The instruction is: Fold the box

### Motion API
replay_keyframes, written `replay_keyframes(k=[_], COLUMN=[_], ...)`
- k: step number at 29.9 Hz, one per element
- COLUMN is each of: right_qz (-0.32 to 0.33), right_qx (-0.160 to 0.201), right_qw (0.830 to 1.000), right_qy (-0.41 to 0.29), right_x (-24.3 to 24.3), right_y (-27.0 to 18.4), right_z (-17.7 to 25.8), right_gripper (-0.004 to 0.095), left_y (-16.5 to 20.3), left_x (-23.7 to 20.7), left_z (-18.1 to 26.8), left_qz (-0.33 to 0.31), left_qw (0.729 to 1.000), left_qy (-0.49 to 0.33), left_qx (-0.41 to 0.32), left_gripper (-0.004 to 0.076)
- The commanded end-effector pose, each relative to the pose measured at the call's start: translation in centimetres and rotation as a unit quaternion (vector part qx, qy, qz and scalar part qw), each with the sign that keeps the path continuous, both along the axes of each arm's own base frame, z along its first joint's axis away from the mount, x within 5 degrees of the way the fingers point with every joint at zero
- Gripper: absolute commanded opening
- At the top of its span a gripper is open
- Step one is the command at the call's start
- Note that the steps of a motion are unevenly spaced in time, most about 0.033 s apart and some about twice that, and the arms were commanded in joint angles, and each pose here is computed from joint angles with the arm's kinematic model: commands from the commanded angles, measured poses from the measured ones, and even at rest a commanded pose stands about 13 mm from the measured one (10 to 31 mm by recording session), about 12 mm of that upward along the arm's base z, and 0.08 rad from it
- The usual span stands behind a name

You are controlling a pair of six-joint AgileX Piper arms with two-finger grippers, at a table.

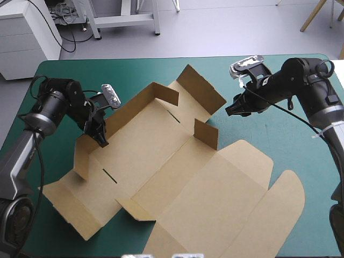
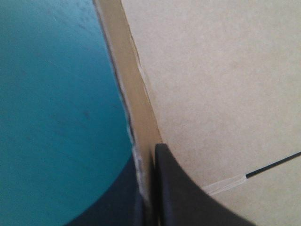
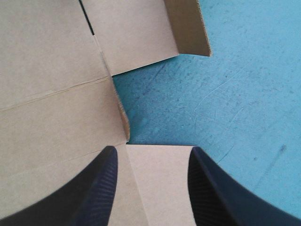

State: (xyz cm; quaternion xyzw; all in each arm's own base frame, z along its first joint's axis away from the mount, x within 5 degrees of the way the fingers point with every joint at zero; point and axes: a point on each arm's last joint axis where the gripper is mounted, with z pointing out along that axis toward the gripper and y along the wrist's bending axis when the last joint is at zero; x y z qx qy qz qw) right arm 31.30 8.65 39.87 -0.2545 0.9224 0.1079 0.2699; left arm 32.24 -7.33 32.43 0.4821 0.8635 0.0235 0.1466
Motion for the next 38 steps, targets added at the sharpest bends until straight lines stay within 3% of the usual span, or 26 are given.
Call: replay_keyframes(k=[1,12,19,24,27,34,38], right_qz=[-0.015,-0.138,-0.174,-0.213,-0.230,-0.233,-0.224], right_qx=[0.011,0.038,0.022,0.000,0.009,0.030,0.038], right_qw=[0.998,0.985,0.977,0.968,0.963,0.963,0.964], right_qy=[-0.063,-0.098,-0.124,-0.136,-0.138,-0.134,-0.134], right_x=[-1.5,-3.2,-5.1,-6.2,-6.5,-6.5,-6.3], right_y=[-0.9,-8.0,-9.7,-11.0,-11.7,-12.0,-11.8], right_z=[3.1,5.7,7.0,7.6,7.8,7.7,7.6], right_gripper=[0.0426,0.0427,0.0427,0.0427,0.0427,0.0427,0.0427], left_y=[-1.8,-7.9,-11.5,-14.0,-15.1,-15.6,-15.6], left_x=[1.1,2.9,1.6,-0.2,-1.6,-5.7,-8.1], left_z=[3.8,7.9,8.9,8.7,7.7,5.4,5.3], left_qz=[-0.054,-0.164,-0.195,-0.165,-0.180,-0.203,-0.215], left_qw=[0.989,0.908,0.879,0.873,0.859,0.839,0.810], left_qy=[-0.129,-0.375,-0.431,-0.453,-0.469,-0.495,-0.537], left_qx=[0.043,0.091,0.058,0.067,0.098,0.097,0.093], left_gripper=[-0.0009,-0.0010,-0.0010,-0.0010,-0.0010,-0.0010,-0.0010])
